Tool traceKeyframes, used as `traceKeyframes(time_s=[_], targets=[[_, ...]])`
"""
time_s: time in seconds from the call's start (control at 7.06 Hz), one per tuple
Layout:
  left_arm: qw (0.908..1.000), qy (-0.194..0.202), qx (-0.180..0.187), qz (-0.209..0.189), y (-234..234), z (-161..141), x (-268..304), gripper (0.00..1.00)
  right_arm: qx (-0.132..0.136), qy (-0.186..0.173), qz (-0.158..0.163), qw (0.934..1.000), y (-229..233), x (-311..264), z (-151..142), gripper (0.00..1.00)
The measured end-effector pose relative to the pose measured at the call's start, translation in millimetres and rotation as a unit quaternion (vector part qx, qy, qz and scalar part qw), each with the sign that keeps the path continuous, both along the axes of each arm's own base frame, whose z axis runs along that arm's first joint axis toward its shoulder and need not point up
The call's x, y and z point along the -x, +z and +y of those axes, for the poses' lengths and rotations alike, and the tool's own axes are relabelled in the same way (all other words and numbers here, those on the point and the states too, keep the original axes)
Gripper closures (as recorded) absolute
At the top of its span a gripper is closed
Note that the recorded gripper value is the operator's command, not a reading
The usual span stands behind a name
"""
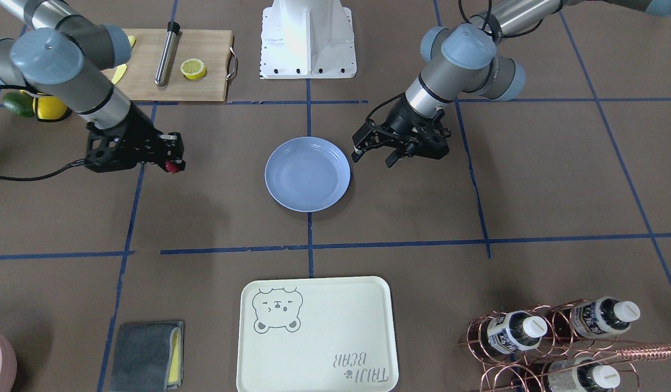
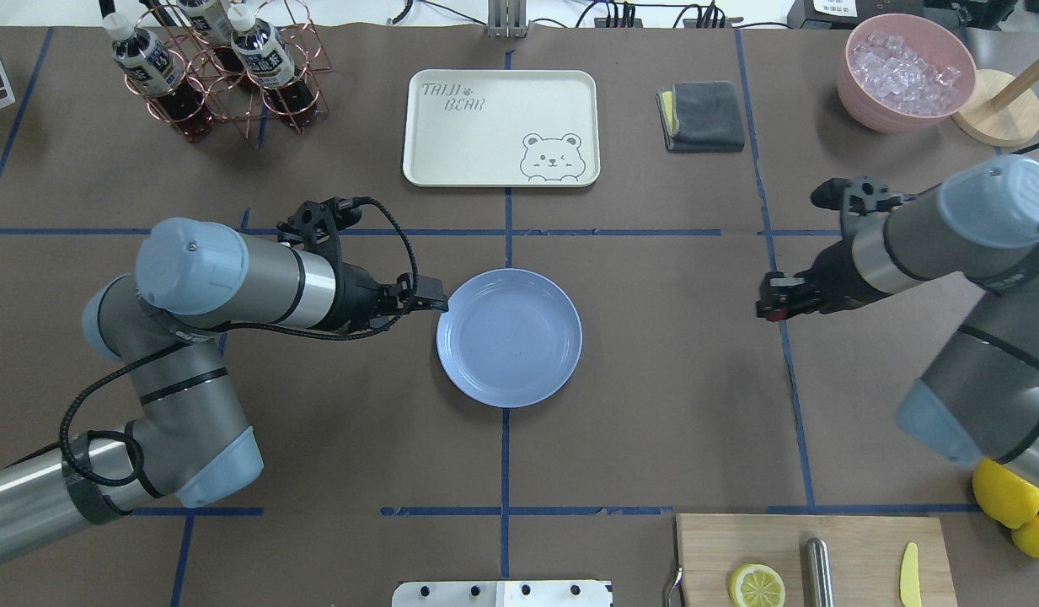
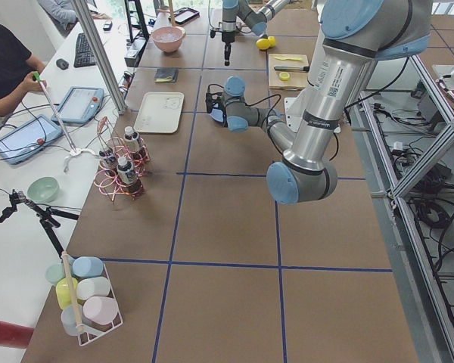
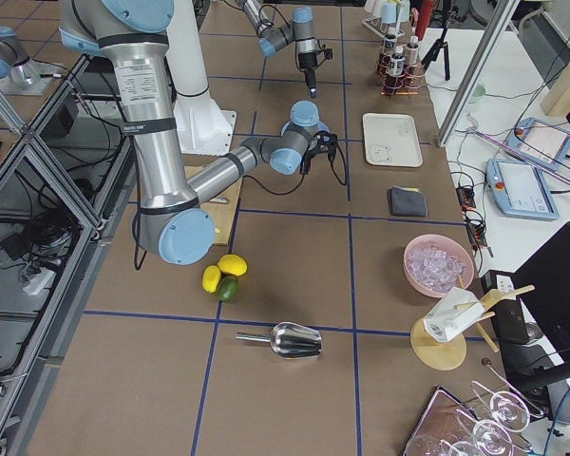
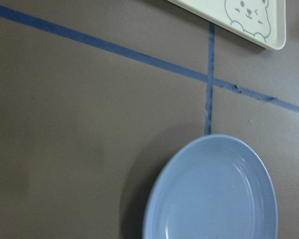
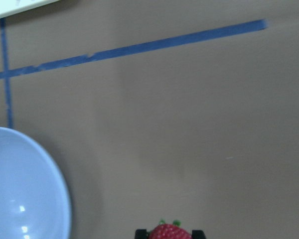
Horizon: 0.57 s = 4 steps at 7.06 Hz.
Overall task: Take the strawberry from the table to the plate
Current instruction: 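Carry the strawberry over the plate while the left gripper releases the plate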
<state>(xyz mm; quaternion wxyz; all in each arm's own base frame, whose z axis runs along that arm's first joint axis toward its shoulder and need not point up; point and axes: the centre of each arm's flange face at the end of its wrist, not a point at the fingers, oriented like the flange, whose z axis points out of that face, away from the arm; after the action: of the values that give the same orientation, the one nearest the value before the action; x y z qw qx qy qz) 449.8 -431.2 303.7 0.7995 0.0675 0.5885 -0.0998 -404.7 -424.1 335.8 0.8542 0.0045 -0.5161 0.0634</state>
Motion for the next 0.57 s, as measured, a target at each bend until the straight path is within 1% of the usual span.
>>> traceKeyframes(time_s=[0.14,0.28,0.42,0.57], targets=[[0.9996,-0.002,-0.021,-0.018,21.3,0.9,27.8,0.01,0.014,0.016,-0.022,0.9995,-44.8,50.8,13.4,1.00],[0.9989,-0.004,-0.035,-0.031,35.7,2.5,48.3,0.01,0.025,0.034,-0.034,0.9985,-82.1,102.3,18.0,1.00],[0.9986,-0.006,-0.039,-0.036,40.8,2.7,56.8,0.01,0.034,0.051,-0.037,0.9975,-106.1,143.3,18.4,1.00],[0.9985,-0.006,-0.041,-0.036,41.0,2.8,58.5,0.01,0.035,0.064,-0.033,0.9968,-115.3,168.3,19.6,1.00]])
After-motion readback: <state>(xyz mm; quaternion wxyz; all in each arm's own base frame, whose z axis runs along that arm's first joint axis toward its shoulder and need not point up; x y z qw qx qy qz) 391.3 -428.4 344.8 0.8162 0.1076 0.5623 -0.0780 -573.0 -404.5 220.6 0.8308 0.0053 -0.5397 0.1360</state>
